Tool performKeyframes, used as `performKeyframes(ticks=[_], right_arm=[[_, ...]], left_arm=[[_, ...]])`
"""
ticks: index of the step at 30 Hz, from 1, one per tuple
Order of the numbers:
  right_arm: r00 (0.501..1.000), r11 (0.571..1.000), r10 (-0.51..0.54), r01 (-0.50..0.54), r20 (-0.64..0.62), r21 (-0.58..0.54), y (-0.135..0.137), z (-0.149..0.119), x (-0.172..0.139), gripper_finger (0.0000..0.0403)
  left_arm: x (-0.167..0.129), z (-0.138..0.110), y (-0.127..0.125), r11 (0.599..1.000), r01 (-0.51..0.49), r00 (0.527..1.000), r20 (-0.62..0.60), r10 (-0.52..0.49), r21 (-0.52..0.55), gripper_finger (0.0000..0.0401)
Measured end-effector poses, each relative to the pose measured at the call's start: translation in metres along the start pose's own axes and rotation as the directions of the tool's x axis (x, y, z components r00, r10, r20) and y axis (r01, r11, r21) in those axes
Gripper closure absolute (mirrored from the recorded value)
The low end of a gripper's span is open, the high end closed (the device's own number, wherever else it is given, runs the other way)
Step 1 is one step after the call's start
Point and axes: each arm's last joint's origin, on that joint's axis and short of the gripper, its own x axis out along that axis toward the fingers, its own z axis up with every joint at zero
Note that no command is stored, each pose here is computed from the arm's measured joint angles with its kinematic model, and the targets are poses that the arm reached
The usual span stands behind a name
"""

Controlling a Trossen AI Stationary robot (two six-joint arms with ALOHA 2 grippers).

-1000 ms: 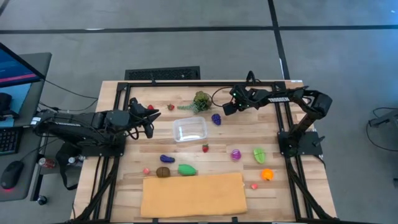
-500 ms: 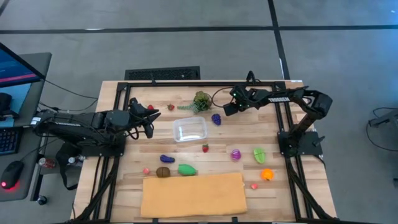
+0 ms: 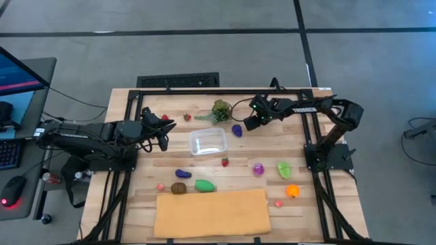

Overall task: Pick and placing Produce into tupperware
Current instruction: Put the top right pink peach into the transparent bin

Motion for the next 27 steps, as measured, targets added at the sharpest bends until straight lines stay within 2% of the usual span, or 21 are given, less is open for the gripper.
performKeyframes(ticks=[13, 20, 27], right_arm=[[0.998, 0.998, -0.025, 0.022, -0.051, -0.055, 0.013, 0.008, -0.021, 0.0302], [1.0, 0.999, 0.016, -0.015, 0.013, -0.047, 0.014, 0.008, -0.049, 0.0302], [0.981, 0.992, 0.119, -0.11, 0.156, -0.063, 0.017, 0.005, -0.095, 0.0302]], left_arm=[[0.0, -0.001, 0.0, 1.0, 0.005, 1.0, -0.012, -0.005, -0.007, 0.0331], [0.0, -0.002, 0.0, 1.0, 0.004, 1.0, -0.017, -0.004, -0.009, 0.0331], [0.0, -0.002, 0.0, 1.0, 0.004, 1.0, -0.017, -0.004, -0.007, 0.0331]])
